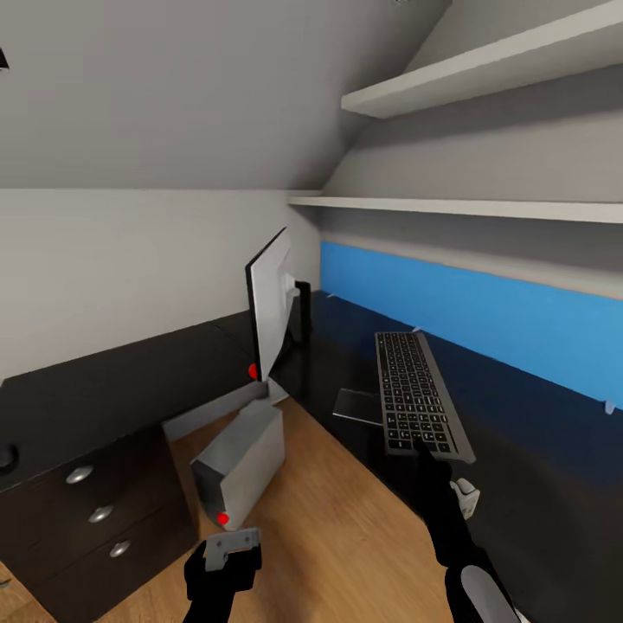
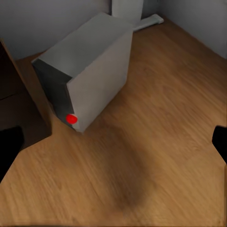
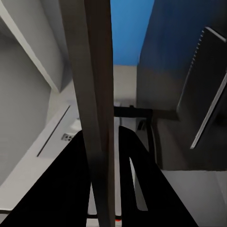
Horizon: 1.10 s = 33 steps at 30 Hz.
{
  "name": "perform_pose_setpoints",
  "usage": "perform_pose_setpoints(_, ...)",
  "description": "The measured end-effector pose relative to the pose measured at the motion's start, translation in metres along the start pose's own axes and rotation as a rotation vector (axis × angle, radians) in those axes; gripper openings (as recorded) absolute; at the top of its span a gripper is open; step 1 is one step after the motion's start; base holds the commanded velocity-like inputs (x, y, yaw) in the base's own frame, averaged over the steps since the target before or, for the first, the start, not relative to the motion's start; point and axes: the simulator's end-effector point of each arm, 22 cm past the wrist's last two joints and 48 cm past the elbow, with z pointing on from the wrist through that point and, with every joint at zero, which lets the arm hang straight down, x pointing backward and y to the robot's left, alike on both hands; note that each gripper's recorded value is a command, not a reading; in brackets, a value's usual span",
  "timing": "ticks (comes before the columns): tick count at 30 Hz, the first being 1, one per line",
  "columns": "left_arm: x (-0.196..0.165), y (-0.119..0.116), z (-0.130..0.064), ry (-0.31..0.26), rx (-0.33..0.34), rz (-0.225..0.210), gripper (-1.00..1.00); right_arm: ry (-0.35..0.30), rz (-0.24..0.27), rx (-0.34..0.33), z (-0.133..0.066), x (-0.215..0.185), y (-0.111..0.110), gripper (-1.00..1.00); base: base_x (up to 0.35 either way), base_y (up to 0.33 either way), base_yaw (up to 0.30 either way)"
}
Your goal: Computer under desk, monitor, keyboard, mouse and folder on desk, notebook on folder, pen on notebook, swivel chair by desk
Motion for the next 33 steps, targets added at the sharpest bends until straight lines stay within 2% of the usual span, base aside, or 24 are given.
perform_pose_setpoints(11,-0.005,0.000,-0.002,-0.012,0.001,-0.001,1.00,-0.001,0.002,-0.012,-0.001,0.000,0.006,-1.00,-0.099,-0.331,0.174)
perform_pose_setpoints(21,-0.007,0.002,-0.003,-0.018,-0.003,-0.003,1.00,0.002,0.003,-0.016,-0.001,0.000,0.009,-1.00,-0.003,-0.334,0.218)
perform_pose_setpoints(33,-0.009,0.002,-0.003,-0.021,-0.003,-0.004,1.00,0.003,0.004,-0.021,-0.002,0.000,0.012,-1.00,-0.051,-0.058,0.226)
